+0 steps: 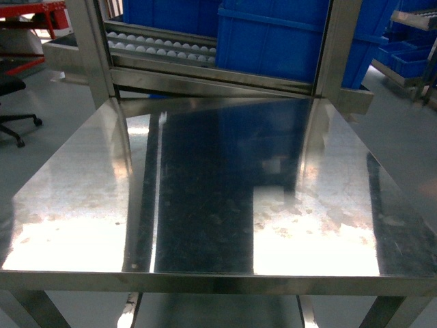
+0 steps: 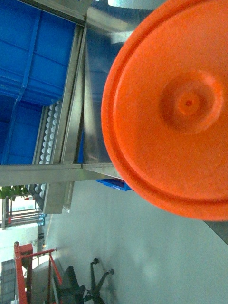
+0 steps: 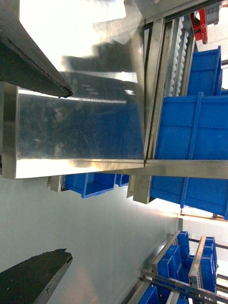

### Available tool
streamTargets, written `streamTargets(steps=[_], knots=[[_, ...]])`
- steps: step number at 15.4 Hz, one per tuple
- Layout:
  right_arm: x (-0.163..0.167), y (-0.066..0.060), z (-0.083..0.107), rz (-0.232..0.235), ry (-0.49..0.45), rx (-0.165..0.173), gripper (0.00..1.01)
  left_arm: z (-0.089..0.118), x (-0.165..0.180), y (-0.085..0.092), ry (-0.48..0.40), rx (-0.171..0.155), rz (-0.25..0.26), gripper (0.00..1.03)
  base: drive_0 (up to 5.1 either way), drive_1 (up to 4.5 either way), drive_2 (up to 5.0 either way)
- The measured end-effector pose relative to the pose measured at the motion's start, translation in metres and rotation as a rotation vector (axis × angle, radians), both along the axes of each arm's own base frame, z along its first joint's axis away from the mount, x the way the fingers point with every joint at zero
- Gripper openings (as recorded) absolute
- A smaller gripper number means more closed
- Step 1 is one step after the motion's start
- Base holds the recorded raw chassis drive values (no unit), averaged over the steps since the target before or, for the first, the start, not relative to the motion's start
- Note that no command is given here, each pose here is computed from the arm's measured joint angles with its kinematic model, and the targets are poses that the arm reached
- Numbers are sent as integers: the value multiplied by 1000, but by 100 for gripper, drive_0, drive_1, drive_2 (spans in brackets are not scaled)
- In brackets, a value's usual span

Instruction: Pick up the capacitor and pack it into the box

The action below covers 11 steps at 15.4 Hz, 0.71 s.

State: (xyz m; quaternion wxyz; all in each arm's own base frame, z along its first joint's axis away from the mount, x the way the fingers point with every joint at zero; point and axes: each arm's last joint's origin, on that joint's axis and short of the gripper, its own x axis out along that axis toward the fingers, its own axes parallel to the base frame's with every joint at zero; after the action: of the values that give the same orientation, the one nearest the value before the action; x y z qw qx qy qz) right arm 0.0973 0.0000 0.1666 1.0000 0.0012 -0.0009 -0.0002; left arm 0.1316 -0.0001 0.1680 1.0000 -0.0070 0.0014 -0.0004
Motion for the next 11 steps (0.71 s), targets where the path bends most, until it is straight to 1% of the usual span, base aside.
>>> streamTargets(steps=[4, 11], knots=[[0, 0, 0, 0, 0, 0, 98, 3, -7, 0, -16, 0, 0, 43, 0, 0, 0], [0, 0, 0, 0, 0, 0, 98, 3, -20, 0, -17, 0, 0, 43, 0, 0, 0]])
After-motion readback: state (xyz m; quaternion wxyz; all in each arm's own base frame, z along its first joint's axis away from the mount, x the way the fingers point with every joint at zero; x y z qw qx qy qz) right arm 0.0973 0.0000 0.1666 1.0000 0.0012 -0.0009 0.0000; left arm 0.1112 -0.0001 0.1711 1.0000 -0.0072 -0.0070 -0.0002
